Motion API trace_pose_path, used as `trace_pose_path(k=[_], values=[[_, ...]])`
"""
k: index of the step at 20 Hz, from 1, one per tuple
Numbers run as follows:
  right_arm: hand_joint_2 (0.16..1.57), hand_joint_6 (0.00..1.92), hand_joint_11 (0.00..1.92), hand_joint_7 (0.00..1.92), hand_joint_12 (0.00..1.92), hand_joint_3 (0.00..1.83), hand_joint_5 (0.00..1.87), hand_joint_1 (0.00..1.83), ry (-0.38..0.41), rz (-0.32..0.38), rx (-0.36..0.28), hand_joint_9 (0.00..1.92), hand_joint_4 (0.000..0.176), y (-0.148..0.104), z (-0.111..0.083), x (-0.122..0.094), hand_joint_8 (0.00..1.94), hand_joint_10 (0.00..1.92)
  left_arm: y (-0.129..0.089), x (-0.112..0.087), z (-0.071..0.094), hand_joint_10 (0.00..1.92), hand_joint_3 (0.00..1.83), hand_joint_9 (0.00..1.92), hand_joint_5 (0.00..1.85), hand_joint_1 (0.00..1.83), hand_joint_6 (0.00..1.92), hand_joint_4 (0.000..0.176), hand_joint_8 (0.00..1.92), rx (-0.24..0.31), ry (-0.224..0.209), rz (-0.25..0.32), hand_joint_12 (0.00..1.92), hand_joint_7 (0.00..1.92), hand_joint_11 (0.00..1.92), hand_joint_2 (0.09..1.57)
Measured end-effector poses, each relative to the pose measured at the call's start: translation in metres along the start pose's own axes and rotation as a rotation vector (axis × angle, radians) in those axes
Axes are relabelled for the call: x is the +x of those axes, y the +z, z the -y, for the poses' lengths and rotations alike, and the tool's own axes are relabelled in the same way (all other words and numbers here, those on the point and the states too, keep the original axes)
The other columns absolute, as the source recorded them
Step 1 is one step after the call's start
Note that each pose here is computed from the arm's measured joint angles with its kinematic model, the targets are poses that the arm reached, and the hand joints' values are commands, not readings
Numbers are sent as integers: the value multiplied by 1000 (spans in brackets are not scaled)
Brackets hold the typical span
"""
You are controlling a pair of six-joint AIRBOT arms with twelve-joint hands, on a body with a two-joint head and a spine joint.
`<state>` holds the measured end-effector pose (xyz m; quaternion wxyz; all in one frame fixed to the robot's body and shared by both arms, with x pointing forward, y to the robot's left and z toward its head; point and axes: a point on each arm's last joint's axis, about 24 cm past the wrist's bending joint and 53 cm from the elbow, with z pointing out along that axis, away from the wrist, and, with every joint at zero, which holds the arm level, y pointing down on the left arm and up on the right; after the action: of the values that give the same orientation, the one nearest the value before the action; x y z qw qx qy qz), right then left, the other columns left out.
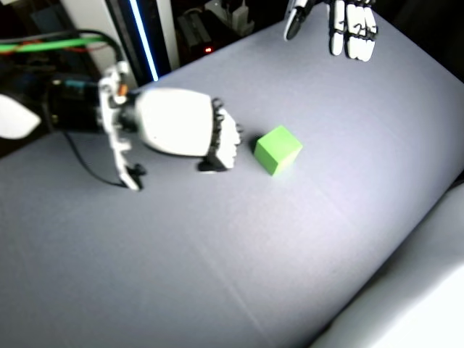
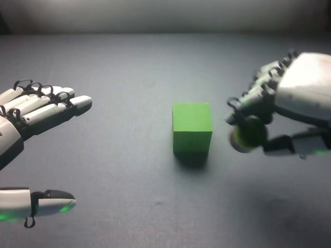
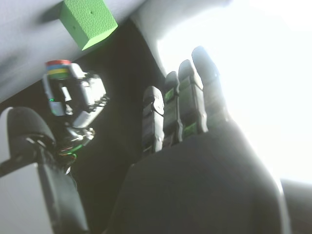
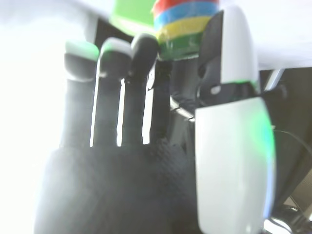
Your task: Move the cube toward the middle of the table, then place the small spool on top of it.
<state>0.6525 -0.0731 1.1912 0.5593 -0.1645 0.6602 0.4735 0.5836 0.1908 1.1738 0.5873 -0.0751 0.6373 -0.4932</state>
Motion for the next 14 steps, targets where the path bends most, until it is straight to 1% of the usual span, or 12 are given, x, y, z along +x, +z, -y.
trace_pose_path(k=[1, 2, 3, 4, 5, 6, 7, 8, 9, 12, 13, 14], values=[[1076, 937, 669, 1158, 1263, 3, 971, 1276, 0, 14, -12, 980, 0, 7, -3, -4, 771, 819, 0, 0, 0, 4, 0, 149, 221, 747, 2, 116, 3, 0, -1, 1, 529, 164, 0, 900], [1074, 977, 607, 1160, 1265, 1, 998, 1239, 1, 27, -25, 1036, 7, 15, -6, -7, 679, 582, 0, 0, 0, 2, 0, 149, 216, 755, 0, 118, 0, 0, -2, 0, 533, 156, 0, 904], [1069, 901, 500, 1134, 1317, 0, 1048, 1238, 1, 39, -34, 1020, 26, 21, -8, -10, 716, 496, 0, 0, 0, 2, 0, 148, 218, 754, 1, 114, 0, 0, -3, -1, 535, 155, 0, 905], [1090, 870, 459, 1030, 1456, 0, 1061, 1233, 0, 48, -37, 962, 21, 27, -9, -13, 903, 542, -1, 1, -1, 2, 0, 149, 219, 761, 2, 113, 0, -3, -3, -4, 541, 154, 1, 904], [1099, 984, 387, 1036, 1477, 2, 1005, 1226, 0, 57, -38, 925, 22, 32, -8, -16, 870, 526, -1, 2, -2, 3, 0, 151, 220, 762, 2, 113, 1, -7, -3, -7, 543, 156, 0, 905], [1099, 984, 387, 1036, 1477, 2, 1005, 1226, 1, 63, -37, 925, 22, 37, -8, -18, 870, 526, -1, 2, -2, 3, 0, 151, 220, 762, 2, 113, 1, -7, -3, -6, 543, 156, 0, 905], [1075, 961, 543, 1159, 1271, 0, 1012, 1240, 0, 71, -37, 1030, 11, 43, -8, -21, 671, 457, -1, 1, -2, 0, 0, 143, 222, 783, 1, 120, 0, -6, -8, -5, 523, 147, 0, 906], [1075, 961, 543, 1159, 1271, 0, 1012, 1240, -4, 76, -35, 1030, 11, 46, -8, -24, 671, 457, -1, 2, -2, 0, 0, 143, 222, 783, 1, 120, 0, -6, -9, -6, 523, 147, 0, 906], [1049, 903, 715, 1318, 1122, 0, 1035, 1362, -24, 83, -29, 1039, 0, 51, -8, -29, 301, 869, -1, 3, -2, 1, 0, 147, 220, 774, 0, 131, 0, -6, -14, -8, 527, 146, 16, 903], [1028, 717, 720, 1381, 1193, 0, 1102, 1397, -65, 94, -16, 1046, 0, 62, -9, -37, 149, 1049, -1, 7, -3, 0, 0, 144, 216, 780, 0, 118, 1, -7, -27, -12, 532, 148, 16, 903], [1028, 717, 720, 1381, 1193, 0, 1102, 1397, -70, 92, -14, 1046, 0, 65, -9, -36, 149, 1049, -1, 7, -3, 0, 0, 144, 216, 780, 0, 118, 1, -6, -26, -15, 532, 148, 16, 903], [1003, 473, 840, 1339, 1284, 0, 1238, 1303, -67, 83, -9, 1105, 0, 69, -8, -32, 391, 756, -1, 7, -3, 0, 0, 135, 215, 777, 0, 109, 0, -5, -27, -15, 534, 145, 3, 903]])
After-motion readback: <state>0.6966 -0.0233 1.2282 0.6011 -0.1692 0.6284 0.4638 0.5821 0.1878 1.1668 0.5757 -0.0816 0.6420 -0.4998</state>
